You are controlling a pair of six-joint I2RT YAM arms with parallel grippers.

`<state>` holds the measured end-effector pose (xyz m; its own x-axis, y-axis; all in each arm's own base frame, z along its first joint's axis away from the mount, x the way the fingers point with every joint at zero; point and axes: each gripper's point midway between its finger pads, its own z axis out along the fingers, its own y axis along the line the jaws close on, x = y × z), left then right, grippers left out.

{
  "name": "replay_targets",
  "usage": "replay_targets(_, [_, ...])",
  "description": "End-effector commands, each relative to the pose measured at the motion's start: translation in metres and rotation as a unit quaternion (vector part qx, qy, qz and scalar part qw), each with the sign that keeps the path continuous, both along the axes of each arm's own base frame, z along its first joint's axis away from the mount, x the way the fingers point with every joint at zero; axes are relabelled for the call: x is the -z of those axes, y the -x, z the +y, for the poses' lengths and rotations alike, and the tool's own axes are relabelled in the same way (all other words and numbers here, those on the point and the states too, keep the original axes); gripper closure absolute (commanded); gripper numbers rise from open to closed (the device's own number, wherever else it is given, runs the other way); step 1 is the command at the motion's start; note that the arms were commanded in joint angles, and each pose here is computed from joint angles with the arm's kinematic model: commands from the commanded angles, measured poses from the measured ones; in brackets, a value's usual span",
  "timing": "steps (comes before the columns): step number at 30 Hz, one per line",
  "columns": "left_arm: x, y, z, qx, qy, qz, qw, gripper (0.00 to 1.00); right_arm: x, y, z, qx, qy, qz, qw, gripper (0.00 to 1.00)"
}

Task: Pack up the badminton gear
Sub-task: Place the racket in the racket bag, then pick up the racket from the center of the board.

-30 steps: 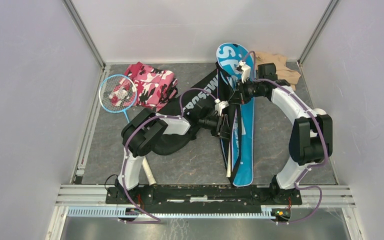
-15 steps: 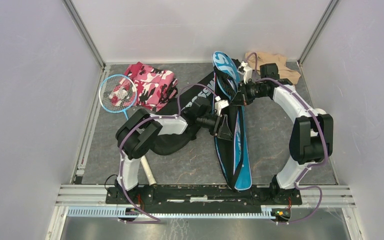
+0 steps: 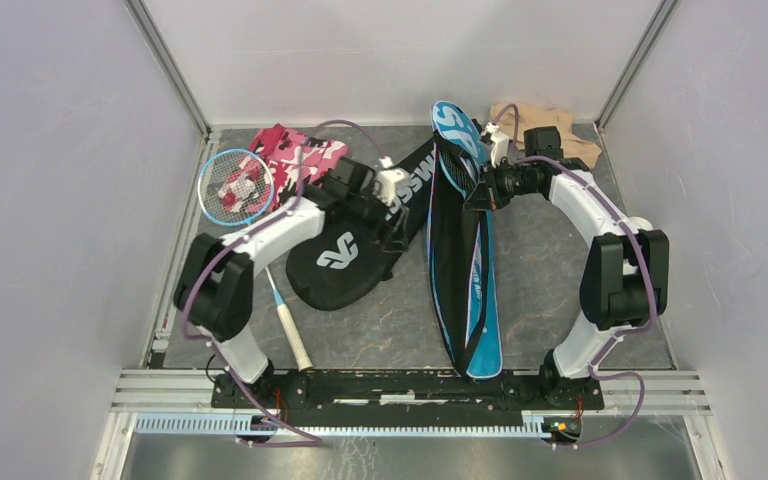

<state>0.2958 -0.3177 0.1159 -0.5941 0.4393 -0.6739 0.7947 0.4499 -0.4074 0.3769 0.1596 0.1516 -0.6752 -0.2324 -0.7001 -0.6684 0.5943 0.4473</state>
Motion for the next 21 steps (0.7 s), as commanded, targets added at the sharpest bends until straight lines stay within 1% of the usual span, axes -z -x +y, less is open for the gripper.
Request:
replay_targets(1, [-0.019, -0.037, 0.097, -0.084, -0.118, -0.083, 0.986, 0.14, -0.034, -0.013, 0.002, 0.003, -0.018, -0.078, 0.997, 1.0])
replay_targets(5, [-0.023, -0.054, 0.186, -0.213, -0.184, -0.087, 0.956, 0.01, -0.036, -0.012, 0.004, 0.005, -0.028, -0.088, 0.996, 1.0])
replay_targets(7, [-0.023, -0.053, 0.225, -0.269, -0.213, -0.082, 0.936, 0.0, -0.036, -0.011, 0.005, 0.005, -0.035, -0.088, 0.996, 1.0])
replay_targets(10, [-0.018, -0.05, 0.271, -0.328, -0.24, -0.062, 0.912, 0.0, -0.034, -0.009, 0.008, 0.001, -0.044, -0.084, 0.995, 1.0])
replay_targets(14, [-0.009, -0.052, 0.309, -0.377, -0.25, -0.039, 0.891, 0.0, -0.034, -0.009, 0.009, -0.002, -0.05, -0.087, 0.995, 1.0])
replay_targets(15, [-0.006, -0.054, 0.325, -0.397, -0.253, -0.033, 0.882, 0.0, -0.034, -0.008, 0.01, -0.003, -0.05, -0.088, 0.995, 1.0])
replay_targets(17, [0.001, -0.058, 0.338, -0.417, -0.254, -0.024, 0.872, 0.01, -0.033, -0.007, 0.01, -0.003, -0.05, -0.091, 0.995, 1.0])
replay_targets(19, [0.009, -0.062, 0.349, -0.431, -0.253, -0.012, 0.866, 0.05, -0.032, -0.005, 0.01, -0.004, -0.051, -0.091, 0.995, 1.0])
replay_targets(21, [0.019, -0.065, 0.356, -0.441, -0.245, 0.006, 0.864, 0.11, -0.032, -0.004, 0.011, -0.008, -0.055, -0.087, 0.995, 1.0])
